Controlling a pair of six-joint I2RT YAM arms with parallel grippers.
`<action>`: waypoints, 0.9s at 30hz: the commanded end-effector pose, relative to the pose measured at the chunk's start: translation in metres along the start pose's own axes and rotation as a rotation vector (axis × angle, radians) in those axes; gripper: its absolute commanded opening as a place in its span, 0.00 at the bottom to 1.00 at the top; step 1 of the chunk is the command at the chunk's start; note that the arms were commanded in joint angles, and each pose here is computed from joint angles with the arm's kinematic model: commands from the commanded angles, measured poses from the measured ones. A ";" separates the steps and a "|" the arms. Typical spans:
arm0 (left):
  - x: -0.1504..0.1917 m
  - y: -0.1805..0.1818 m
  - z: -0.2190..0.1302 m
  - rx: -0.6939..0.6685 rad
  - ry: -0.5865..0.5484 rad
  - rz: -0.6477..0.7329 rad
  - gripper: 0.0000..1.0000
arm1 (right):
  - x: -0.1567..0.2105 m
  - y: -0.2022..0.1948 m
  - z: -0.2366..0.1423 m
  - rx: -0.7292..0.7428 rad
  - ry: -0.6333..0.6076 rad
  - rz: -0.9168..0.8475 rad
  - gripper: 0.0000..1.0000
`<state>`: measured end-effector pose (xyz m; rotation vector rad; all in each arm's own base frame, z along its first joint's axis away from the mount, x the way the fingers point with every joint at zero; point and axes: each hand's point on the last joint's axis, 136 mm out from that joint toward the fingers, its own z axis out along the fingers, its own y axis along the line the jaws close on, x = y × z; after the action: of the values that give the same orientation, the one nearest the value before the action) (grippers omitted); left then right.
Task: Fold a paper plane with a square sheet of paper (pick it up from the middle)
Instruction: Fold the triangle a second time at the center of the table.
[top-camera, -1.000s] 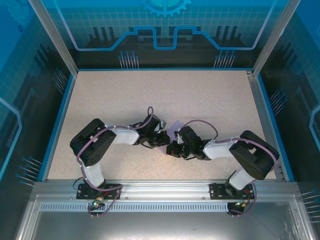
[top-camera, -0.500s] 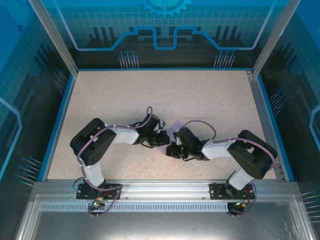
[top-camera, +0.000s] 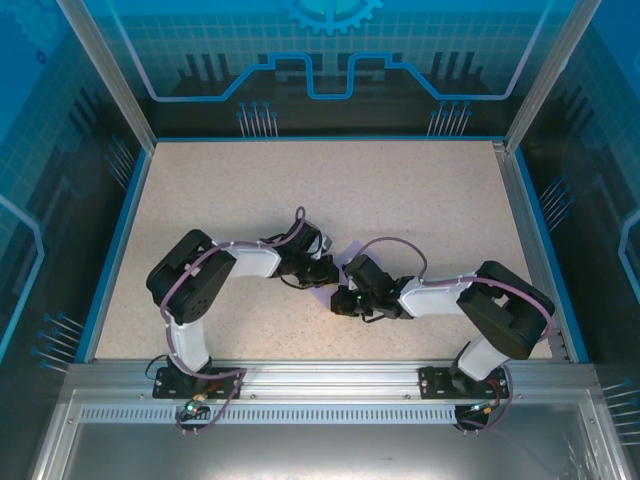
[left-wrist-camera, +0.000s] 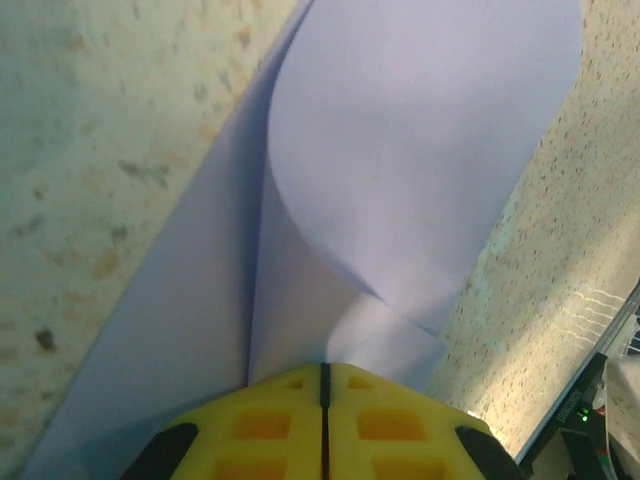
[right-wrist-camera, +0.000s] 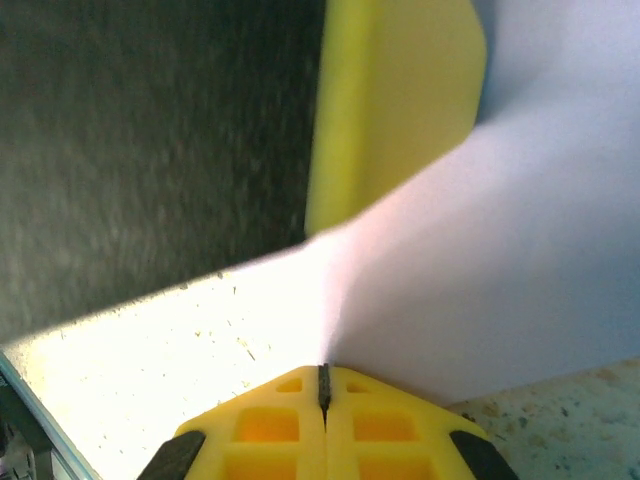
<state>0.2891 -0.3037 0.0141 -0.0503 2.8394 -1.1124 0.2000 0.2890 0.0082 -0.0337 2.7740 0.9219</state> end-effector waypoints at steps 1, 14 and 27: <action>-0.029 0.017 -0.002 -0.076 -0.067 0.017 0.08 | 0.060 -0.074 -0.002 0.281 0.189 0.021 0.01; -0.063 0.018 -0.003 -0.092 -0.093 0.029 0.08 | 0.065 -0.079 -0.006 0.305 0.206 0.015 0.01; -0.086 -0.008 -0.017 -0.051 -0.117 0.075 0.09 | 0.059 -0.068 -0.010 0.276 0.197 0.001 0.02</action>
<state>0.3691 -0.2917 0.0279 -0.0524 2.7581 -0.9880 0.1953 0.2834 0.0089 -0.0714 2.7964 0.8697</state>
